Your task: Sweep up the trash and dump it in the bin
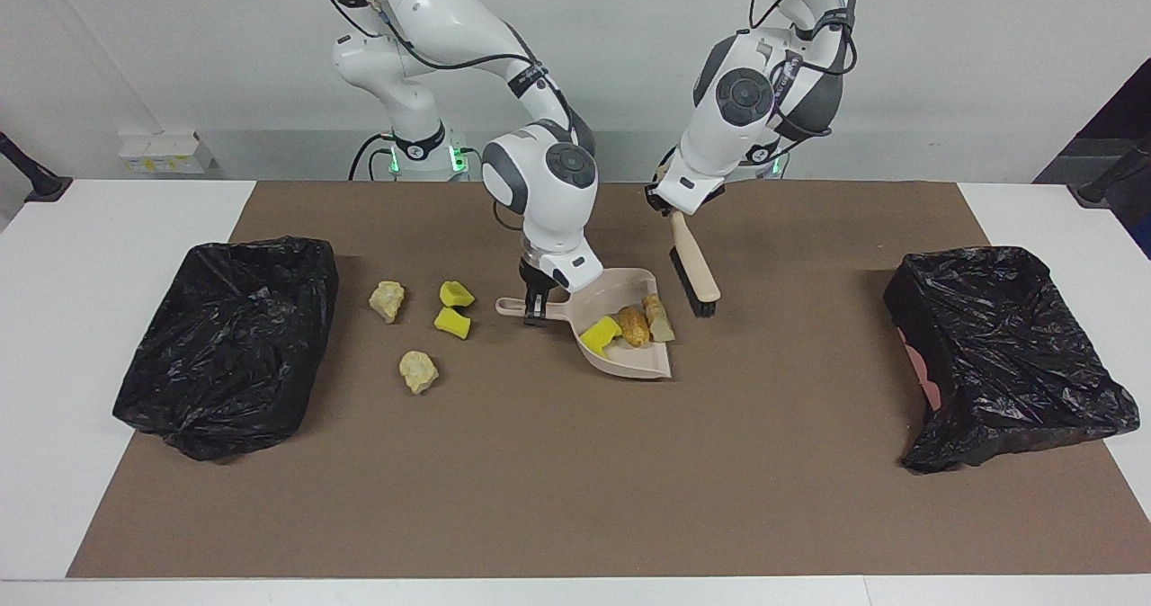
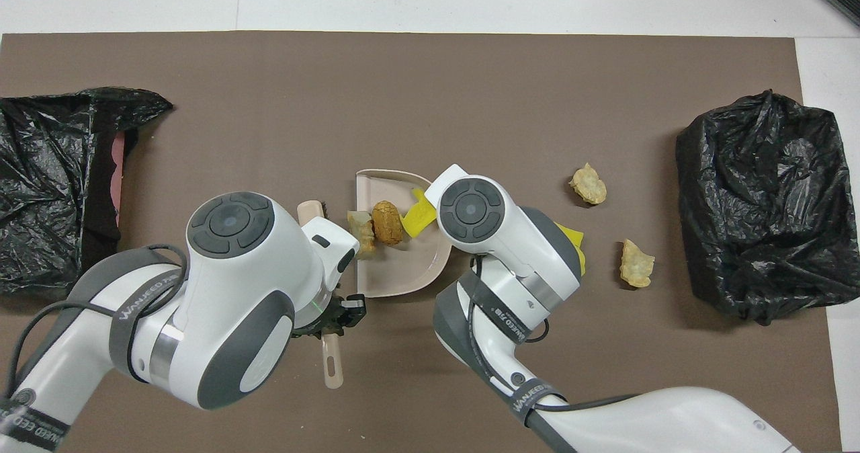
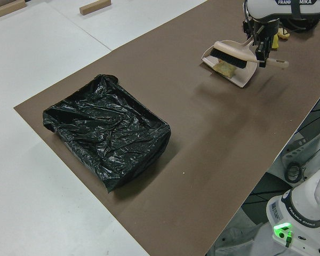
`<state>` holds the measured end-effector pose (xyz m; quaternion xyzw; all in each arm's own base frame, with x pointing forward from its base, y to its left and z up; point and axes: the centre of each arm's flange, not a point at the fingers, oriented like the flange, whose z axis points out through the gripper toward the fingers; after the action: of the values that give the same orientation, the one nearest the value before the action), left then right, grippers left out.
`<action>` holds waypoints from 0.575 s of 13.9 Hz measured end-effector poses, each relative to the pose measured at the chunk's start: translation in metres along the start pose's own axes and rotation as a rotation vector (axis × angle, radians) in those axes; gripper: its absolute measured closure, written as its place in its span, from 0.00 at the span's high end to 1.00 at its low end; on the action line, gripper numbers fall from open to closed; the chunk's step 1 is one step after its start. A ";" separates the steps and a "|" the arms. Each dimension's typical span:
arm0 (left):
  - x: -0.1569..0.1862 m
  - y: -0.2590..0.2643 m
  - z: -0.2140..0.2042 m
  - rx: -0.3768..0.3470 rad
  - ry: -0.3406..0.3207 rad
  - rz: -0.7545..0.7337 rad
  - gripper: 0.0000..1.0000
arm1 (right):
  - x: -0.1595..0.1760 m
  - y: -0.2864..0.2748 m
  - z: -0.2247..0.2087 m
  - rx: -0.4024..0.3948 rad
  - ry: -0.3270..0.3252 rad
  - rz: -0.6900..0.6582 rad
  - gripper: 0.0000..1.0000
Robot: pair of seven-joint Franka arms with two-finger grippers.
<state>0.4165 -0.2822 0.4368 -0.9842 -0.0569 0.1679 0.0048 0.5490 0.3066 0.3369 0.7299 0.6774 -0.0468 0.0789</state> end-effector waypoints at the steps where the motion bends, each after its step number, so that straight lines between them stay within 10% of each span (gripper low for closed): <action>1: -0.002 -0.003 0.001 0.026 0.000 -0.014 0.27 | -0.006 0.006 0.000 0.011 0.029 0.021 0.32; 8: -0.028 0.005 0.013 0.068 0.043 -0.041 0.27 | -0.097 0.056 -0.032 0.055 0.171 -0.029 0.32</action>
<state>0.3863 -0.2909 0.4332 -0.9854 -0.0711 0.1485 0.0429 0.5961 0.2137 0.3880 0.7232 0.6906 -0.0041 -0.0003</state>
